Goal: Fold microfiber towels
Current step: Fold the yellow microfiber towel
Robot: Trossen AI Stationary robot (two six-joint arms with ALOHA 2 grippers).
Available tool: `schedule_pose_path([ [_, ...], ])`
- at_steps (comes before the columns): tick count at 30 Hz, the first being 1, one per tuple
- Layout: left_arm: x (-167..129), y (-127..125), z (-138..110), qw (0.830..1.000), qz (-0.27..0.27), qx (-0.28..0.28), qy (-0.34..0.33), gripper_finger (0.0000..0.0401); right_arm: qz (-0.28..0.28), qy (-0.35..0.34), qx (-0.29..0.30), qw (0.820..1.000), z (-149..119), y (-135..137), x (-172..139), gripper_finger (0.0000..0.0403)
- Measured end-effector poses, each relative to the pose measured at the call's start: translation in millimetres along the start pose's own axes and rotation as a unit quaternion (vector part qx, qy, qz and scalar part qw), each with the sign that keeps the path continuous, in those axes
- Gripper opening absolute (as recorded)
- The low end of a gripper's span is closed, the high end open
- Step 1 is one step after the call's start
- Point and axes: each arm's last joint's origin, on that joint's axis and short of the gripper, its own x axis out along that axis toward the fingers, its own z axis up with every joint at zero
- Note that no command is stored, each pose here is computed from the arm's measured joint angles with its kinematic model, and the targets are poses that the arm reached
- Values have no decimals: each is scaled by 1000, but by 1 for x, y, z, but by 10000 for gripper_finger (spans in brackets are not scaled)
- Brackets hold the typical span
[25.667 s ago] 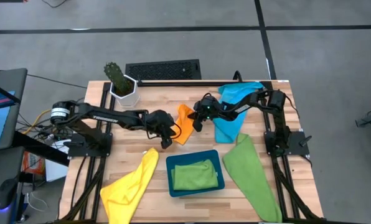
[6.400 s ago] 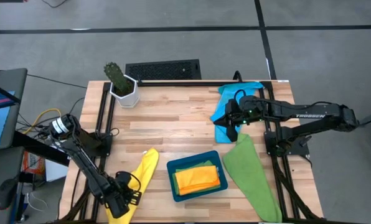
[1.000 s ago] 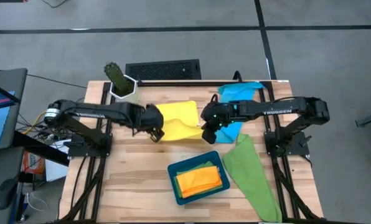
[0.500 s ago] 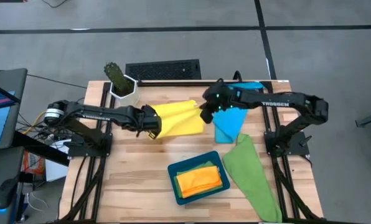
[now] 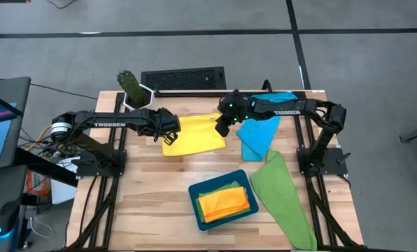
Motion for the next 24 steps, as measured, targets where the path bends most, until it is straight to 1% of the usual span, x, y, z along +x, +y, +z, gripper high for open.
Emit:
schedule_pose_path([
  [4,5,5,9,1000,-5,-5,-13,0,-9,-9,8,1000,3,-11,-2,3],
  [7,8,10,14,1000,-3,-19,-16,0,-15,-8,16,1000,4,-18,-7,3],
  [9,9,13,16,1000,-1,-20,-16,0,-18,-20,13,1000,7,-21,-9,3],
  [13,10,14,17,1000,-1,-23,-16,0,-17,-15,5,1000,6,-24,-8,3],
  [17,14,12,17,999,-9,-33,-25,0,-10,12,2,1000,-3,-22,6,3],
  [20,24,9,9,999,-15,-34,-18,0,-4,21,-2,1000,-8,-19,17,3],
  [24,30,9,4,999,2,-34,-21,0,-23,16,-4,1000,-8,-19,21,5],
])
